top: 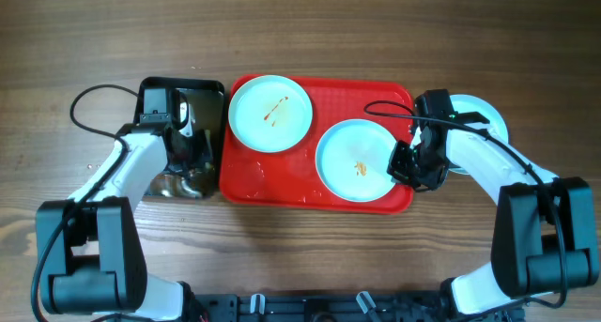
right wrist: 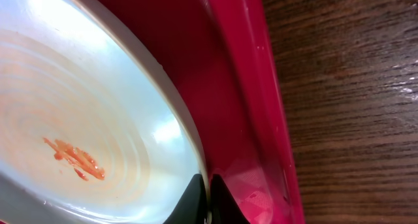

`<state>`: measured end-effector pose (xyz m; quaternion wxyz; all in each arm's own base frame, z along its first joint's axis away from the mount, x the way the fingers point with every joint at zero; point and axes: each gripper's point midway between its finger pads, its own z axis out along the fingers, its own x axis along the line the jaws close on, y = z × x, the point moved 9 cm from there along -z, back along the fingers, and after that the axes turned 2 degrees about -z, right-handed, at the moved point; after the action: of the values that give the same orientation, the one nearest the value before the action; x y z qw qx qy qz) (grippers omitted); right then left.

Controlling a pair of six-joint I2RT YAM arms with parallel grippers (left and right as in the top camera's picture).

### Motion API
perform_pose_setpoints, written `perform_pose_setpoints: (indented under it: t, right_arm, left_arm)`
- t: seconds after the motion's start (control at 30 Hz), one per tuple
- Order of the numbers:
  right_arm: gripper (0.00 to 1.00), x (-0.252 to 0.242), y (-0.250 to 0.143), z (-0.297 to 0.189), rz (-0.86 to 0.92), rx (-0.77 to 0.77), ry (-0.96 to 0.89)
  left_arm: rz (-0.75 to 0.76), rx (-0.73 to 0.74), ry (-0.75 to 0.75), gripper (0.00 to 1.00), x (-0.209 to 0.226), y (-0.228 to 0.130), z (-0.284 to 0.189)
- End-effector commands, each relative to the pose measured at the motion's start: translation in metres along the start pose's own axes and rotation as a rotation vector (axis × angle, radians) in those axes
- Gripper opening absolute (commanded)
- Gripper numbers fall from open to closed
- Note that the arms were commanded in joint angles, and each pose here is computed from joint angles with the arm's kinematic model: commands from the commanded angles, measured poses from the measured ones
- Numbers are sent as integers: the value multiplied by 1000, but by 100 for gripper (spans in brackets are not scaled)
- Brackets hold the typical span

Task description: Clean dirty plates on tray and stack at the side

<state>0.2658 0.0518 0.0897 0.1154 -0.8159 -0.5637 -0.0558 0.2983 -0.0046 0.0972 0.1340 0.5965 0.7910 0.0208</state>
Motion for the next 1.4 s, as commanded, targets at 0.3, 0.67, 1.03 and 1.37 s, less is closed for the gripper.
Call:
perform_pose_setpoints:
  t: [0.3,0.67,1.03,1.37]
  right_arm:
    - [4,-4,-4,1,-17,-1,-36]
    - [4,-4,-4,1,-17,-1,-36]
    - [4,-4,-4,1,-20,-1,-36]
    - [4,-4,-4,1,-21,-4,-35]
  left_arm:
    - [2,69,-187,9,-14,-7,1]
    - [44,-266,-102,4,-15,11,-76]
    - [56,-511,-80,4,-17,23,-119]
    - [68,-625,-112,4,-21,26,-143]
